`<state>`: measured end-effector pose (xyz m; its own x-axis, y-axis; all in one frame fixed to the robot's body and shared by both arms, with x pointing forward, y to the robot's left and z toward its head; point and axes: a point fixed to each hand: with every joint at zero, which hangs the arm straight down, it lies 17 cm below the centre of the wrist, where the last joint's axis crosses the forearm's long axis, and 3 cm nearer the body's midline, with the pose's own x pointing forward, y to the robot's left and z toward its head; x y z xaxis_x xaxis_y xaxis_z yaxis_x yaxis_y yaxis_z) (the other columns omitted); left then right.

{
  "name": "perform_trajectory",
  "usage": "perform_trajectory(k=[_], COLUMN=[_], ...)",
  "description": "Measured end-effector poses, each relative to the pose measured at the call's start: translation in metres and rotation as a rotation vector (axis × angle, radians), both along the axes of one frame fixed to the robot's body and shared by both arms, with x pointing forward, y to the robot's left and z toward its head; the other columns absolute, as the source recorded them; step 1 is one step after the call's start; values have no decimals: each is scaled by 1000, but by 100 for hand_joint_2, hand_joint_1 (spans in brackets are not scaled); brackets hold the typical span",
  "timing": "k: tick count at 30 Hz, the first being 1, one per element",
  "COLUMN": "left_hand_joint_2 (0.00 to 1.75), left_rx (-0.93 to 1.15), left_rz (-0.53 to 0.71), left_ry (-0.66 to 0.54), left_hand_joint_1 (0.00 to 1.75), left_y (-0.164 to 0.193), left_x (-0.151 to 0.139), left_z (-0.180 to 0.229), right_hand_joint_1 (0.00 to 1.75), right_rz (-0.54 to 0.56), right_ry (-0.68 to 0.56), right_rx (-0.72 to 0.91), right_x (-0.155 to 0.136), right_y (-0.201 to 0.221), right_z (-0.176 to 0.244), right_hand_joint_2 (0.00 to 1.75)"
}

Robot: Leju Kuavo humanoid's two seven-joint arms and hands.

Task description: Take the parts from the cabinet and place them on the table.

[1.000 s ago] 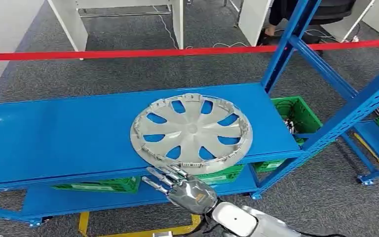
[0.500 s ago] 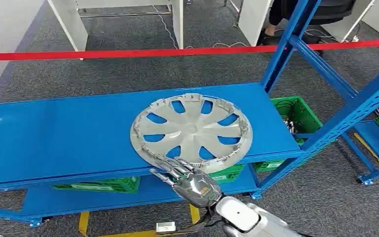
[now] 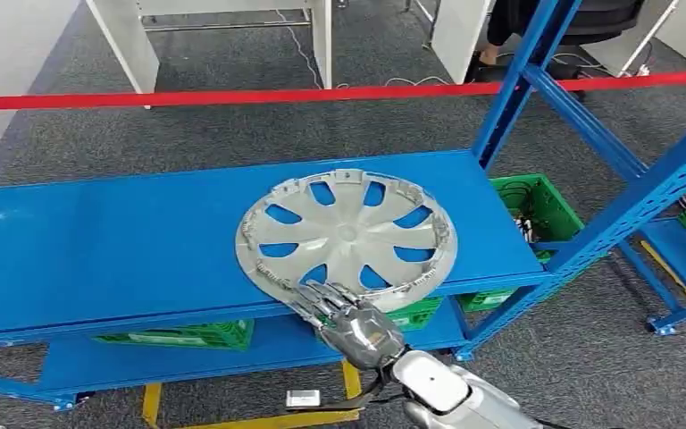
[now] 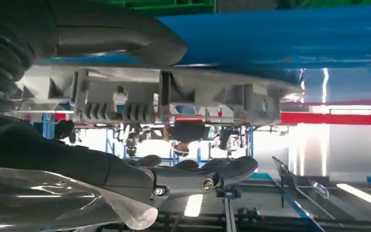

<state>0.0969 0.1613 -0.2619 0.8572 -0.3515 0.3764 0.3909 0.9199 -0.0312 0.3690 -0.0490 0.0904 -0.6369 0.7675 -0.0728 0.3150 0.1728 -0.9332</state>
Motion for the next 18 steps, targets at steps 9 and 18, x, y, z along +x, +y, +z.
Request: perform_trajectory(k=[9,18], left_hand_joint_2=[175,175], left_rx=[0,4], left_rz=[1,-11], left_ry=[2,-3], left_hand_joint_1=[0,0], left_y=[0,0], left_x=[0,0], left_z=[0,0], right_hand_joint_1=[0,0], right_rz=[-28,-49], right_ry=[54,69], right_rx=[-32,-43], right_x=[8,18], right_y=[-8,-14], right_z=[-23,-29], right_hand_joint_2=[175,175])
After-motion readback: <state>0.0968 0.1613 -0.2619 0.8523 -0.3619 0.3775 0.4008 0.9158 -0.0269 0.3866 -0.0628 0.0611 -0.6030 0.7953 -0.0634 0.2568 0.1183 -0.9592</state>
